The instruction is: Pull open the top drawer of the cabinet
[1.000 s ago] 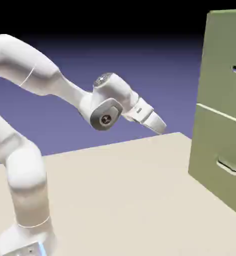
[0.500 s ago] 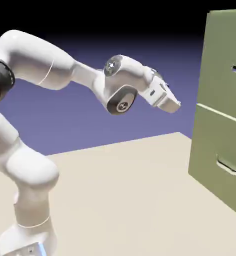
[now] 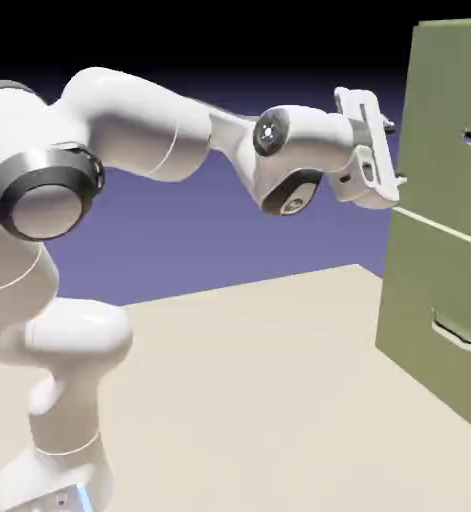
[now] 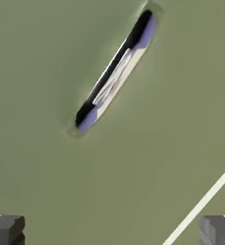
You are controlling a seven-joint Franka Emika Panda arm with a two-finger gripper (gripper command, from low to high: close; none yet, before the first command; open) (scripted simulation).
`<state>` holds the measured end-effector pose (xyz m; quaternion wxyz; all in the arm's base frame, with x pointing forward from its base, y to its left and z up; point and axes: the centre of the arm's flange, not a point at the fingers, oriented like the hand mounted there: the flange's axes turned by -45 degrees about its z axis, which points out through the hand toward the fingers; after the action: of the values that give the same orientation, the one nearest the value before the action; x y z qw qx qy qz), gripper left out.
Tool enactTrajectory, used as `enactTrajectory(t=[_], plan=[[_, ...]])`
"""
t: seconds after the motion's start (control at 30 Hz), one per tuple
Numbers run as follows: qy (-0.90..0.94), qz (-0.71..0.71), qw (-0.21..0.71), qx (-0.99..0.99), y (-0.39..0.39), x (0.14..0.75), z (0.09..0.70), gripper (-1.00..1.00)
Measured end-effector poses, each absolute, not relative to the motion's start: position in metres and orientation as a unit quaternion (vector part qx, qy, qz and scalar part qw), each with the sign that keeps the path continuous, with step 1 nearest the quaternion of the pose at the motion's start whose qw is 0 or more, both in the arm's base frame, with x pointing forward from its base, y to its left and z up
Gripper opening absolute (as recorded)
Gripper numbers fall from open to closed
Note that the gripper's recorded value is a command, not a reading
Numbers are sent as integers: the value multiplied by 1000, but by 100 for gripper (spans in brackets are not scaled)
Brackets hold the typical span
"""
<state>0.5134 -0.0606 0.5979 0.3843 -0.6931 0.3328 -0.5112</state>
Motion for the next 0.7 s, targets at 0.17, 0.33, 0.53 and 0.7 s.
enactTrajectory(t=[0.17, 0.33, 0.53, 0.7], plan=[[383, -505, 420, -649, -71, 538, 598, 0], [428, -500, 449, -604, -78, 561, 595, 0], [472, -498, 478, -549, -81, 587, 592, 0], [499, -500, 499, -503, -79, 606, 592, 0]])
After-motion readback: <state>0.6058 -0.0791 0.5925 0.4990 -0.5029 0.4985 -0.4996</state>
